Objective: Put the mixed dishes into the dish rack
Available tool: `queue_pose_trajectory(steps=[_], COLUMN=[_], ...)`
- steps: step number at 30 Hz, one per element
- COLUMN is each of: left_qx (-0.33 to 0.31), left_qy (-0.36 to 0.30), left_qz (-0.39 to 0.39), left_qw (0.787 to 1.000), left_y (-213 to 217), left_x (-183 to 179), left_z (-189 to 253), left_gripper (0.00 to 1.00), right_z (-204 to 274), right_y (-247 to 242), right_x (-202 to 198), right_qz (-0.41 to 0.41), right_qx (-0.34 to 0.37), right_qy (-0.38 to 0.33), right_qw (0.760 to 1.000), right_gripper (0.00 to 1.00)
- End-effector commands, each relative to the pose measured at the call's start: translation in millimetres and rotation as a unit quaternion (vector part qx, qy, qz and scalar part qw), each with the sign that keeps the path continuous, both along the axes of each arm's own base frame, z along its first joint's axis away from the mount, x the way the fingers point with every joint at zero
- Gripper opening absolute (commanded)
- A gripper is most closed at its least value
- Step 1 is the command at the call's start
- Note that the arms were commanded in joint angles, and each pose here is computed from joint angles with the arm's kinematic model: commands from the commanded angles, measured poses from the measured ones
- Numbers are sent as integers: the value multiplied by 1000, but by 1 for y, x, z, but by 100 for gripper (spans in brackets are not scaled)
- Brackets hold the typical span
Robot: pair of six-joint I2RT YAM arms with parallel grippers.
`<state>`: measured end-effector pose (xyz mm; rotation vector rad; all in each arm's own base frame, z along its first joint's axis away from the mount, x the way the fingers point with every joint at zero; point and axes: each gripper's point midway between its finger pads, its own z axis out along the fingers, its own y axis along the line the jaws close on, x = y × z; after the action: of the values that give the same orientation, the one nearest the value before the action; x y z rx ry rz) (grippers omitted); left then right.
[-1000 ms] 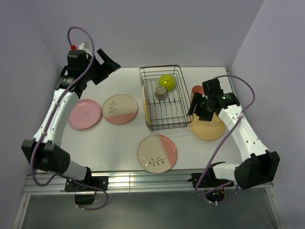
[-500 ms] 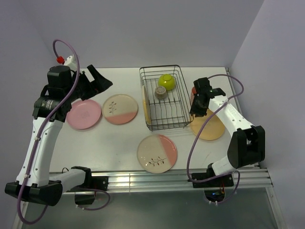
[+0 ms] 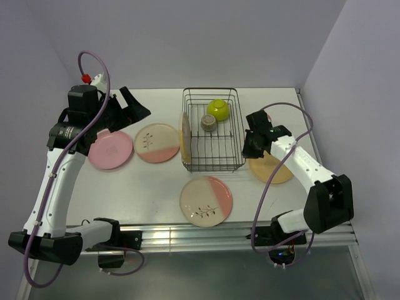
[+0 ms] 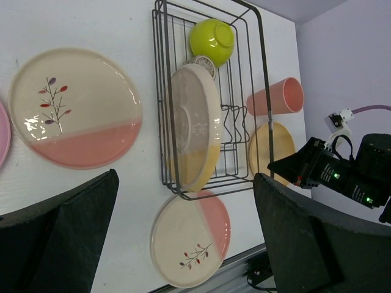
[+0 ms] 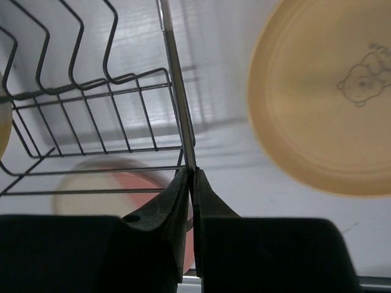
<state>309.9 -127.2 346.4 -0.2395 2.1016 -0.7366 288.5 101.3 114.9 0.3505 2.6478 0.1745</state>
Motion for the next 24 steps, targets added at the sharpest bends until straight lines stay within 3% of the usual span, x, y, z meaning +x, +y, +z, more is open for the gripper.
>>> queue_pose_trajectory(steps=[1,3,4,7,15,21,24], left_qx=[-6,-5,-6,-4,-5,-12,-16], left_qy=[-30,-28,-26,-26,-33,-32,-31], left_qz=[-17,-18,-20,-25,-28,-46,-55], left_qw=[999,999,999,999,999,998,998], left_y=[-7,-7,-8,-10,-13,-25,-29], left_x=[2,3,2,0,-6,-7,-10], left_z=[16,15,15,15,28,34,36], left_gripper=[98,98,98,98,98,97,96], right_z=[5,13,16,31,70,50,45], right_y=[18,14,10,0,-26,-74,-87], right_x=[-19,-14,-11,2,51,85,93], right_qz=[-6,-8,-10,-11,-84,-188,-201], right_qx=[38,26,14,-20,-41,-29,-37], right_qy=[14,0,-5,-25,-71,-33,-32], right_qw=[999,1000,1000,999,993,981,978], right_gripper=[0,25,46,61,66,62,61])
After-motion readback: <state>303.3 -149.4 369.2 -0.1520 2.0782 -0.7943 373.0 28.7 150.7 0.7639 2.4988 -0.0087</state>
